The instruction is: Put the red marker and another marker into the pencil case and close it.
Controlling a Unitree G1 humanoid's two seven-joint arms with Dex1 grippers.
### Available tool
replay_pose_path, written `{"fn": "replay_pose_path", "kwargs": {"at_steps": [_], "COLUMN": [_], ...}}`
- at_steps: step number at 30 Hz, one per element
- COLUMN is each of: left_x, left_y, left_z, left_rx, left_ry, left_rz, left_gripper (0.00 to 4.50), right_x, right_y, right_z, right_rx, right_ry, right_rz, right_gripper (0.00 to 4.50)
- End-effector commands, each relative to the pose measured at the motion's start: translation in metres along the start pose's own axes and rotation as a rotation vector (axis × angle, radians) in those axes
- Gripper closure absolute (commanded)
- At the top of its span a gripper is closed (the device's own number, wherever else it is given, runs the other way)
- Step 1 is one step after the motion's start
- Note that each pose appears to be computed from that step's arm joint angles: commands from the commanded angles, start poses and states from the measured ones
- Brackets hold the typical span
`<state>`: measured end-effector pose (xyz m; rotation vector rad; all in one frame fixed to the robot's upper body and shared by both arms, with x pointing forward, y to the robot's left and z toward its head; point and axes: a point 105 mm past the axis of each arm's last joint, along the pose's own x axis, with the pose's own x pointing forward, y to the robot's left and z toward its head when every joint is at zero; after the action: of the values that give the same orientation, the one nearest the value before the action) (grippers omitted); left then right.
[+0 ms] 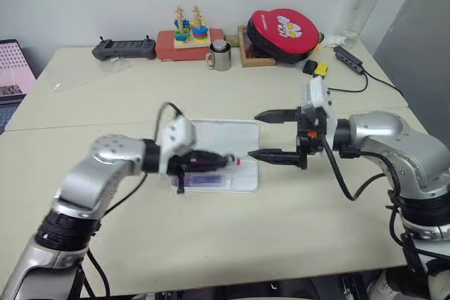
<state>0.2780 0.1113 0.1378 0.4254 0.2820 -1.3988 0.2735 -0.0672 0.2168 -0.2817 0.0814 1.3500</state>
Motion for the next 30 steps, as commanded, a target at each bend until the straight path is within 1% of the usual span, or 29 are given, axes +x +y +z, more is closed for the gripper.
{"fn": "replay_pose_path", "kwargs": {"at_steps": [1, 7, 12, 17, 19, 20, 21, 25, 26, 27, 30], "left_x": [0.014, 0.031, 0.037, 0.041, 0.043, 0.043, 0.044, 0.044, 0.044, 0.044, 0.044], "left_y": [-0.003, 0.002, 0.009, 0.007, 0.005, 0.004, 0.004, 0.004, 0.005, 0.005, 0.007], "left_z": [-0.002, -0.005, -0.007, -0.009, -0.008, -0.008, -0.008, -0.008, -0.008, -0.007, -0.002], "left_rx": [0.051, 0.067, 0.078, 0.072, 0.067, 0.065, 0.065, 0.063, 0.064, 0.065, 0.071], "left_ry": [0.022, 0.034, 0.052, 0.054, 0.049, 0.048, 0.049, 0.051, 0.049, 0.048, 0.035], "left_rz": [-0.077, -0.103, -0.086, -0.090, -0.096, -0.098, -0.099, -0.095, -0.090, -0.088, -0.074], "left_gripper": [4.12, 4.12, 4.12, 4.12, 3.42, 3.32, 3.05, 2.25, 2.11, 1.82, 1.18], "right_x": [-0.001, 0.002, 0.004, 0.005, 0.005, 0.005, 0.005, 0.005, 0.005, 0.005, 0.004], "right_y": [0.009, 0.016, 0.020, 0.026, 0.027, 0.026, 0.026, 0.025, 0.025, 0.025, 0.023], "right_z": [0.001, 0.000, -0.003, -0.009, -0.012, -0.012, -0.012, -0.012, -0.013, -0.013, -0.012], "right_rx": [-0.036, -0.020, -0.004, 0.013, 0.018, 0.019, 0.019, 0.019, 0.019, 0.019, 0.016], "right_ry": [0.015, 0.008, 0.004, 0.021, 0.026, 0.027, 0.027, 0.028, 0.029, 0.029, 0.024], "right_rz": [-0.010, -0.027, -0.028, -0.010, -0.010, -0.011, -0.013, -0.017, -0.017, -0.018, -0.026], "right_gripper": [0.00, 0.00, 0.00, 0.00, 0.00, 0.00, 0.00, 0.00, 0.00, 0.00, 0.00]}}
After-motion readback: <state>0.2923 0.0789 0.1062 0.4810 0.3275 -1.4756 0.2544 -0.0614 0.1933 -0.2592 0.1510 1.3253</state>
